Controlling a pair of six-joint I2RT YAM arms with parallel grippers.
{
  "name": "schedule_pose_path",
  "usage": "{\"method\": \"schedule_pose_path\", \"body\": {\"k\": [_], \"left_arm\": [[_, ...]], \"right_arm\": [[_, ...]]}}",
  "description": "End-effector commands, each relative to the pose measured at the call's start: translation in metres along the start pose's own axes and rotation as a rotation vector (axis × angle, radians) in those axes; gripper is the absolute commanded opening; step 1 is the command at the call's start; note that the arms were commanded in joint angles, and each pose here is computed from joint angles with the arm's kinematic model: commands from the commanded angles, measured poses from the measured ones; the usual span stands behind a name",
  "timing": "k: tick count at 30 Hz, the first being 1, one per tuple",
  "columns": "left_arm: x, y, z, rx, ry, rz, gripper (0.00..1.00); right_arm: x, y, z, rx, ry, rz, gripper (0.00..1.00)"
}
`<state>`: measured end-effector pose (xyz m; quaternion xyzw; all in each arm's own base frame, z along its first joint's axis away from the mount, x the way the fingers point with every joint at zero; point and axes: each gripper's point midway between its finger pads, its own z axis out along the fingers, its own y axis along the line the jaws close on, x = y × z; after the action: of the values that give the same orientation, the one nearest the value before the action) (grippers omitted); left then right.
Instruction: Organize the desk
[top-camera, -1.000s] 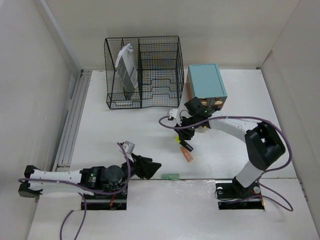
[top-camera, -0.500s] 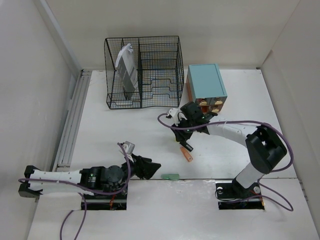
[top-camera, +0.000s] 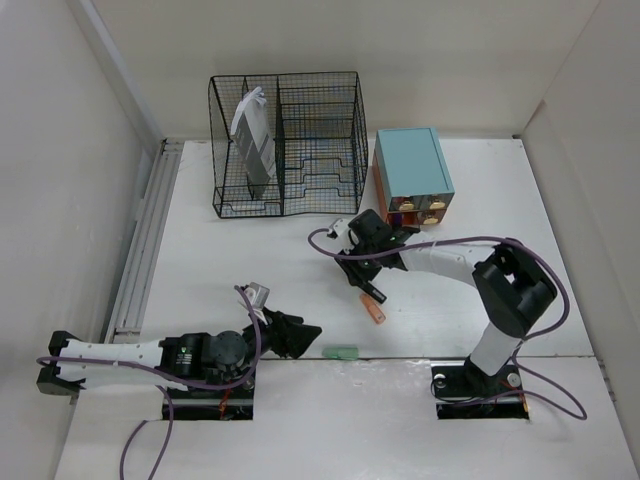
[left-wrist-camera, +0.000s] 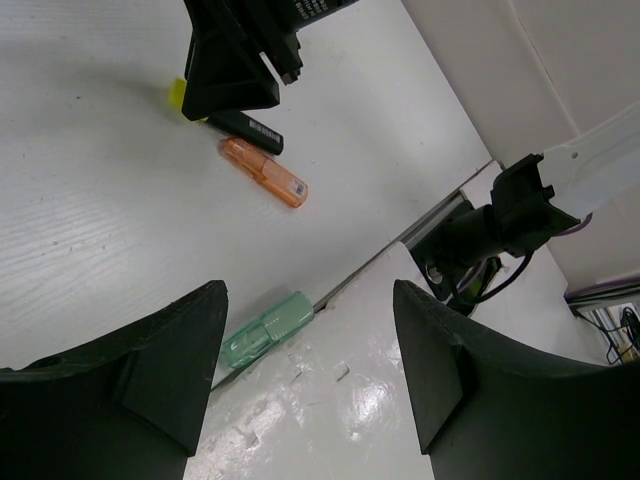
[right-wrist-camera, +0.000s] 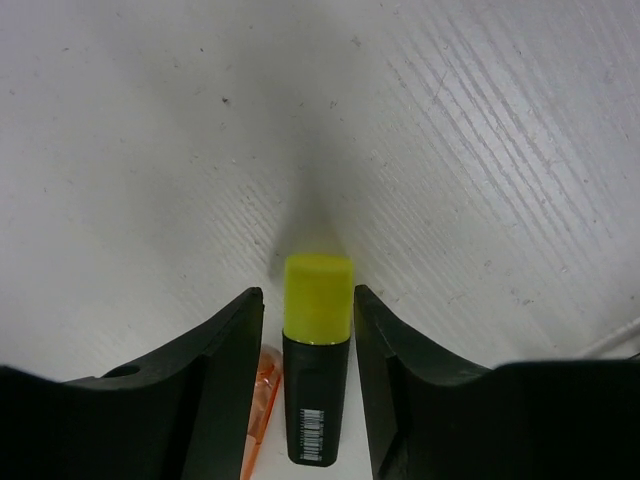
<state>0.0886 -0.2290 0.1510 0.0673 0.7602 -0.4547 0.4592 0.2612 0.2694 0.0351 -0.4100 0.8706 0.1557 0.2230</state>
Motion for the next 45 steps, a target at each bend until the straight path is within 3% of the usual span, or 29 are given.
{"method": "schedule_pose_path", "body": {"k": [1,10,17,25,30,33,34,37,45], "left_arm": [[-0.006,-0.003,0.0,0.003,-0.021,-0.003,0.63],[-0.006,-0.002,0.0,0.003,-0.021,0.006,0.63],[-0.006,-0.002,0.0,0.003,-0.021,0.006,0.63],[-0.006,-0.002,0.0,0.003,-0.021,0.006,0.63],[-0.007,-0.001,0.0,-0.003,-0.028,0.006,0.63],[-0.007,-0.001,0.0,-0.003,-0.028,0.006,0.63],[-0.007,-0.001,0.0,-0.003,-0.028,0.006,0.63],[-0.007,-0.001,0.0,-0.003,-0.028,0.006,0.63],[-0.01,-0.004,0.0,0.002,-0.033,0.009,0.63]], "right_arm": [[-0.024,-0.005,-0.003,0.036,-0.061,0.017,0.47],[-0.021,-0.014,0.002,0.082,-0.024,0.022,0.49],[-0.017,0.005,0.016,0.12,0.044,-0.052,0.48],[0.016,0.003,0.033,0.151,0.199,-0.065,0.42],[0.012,0.004,0.027,0.152,0.171,-0.066,0.4],[-0.001,0.004,0.012,0.154,0.106,-0.087,0.46],[0.0,0.004,0.011,0.153,0.107,-0.098,0.53],[-0.001,0.004,0.004,0.153,0.103,-0.107,0.57],[0.008,0.006,0.003,0.137,0.168,-0.123,0.56]]}}
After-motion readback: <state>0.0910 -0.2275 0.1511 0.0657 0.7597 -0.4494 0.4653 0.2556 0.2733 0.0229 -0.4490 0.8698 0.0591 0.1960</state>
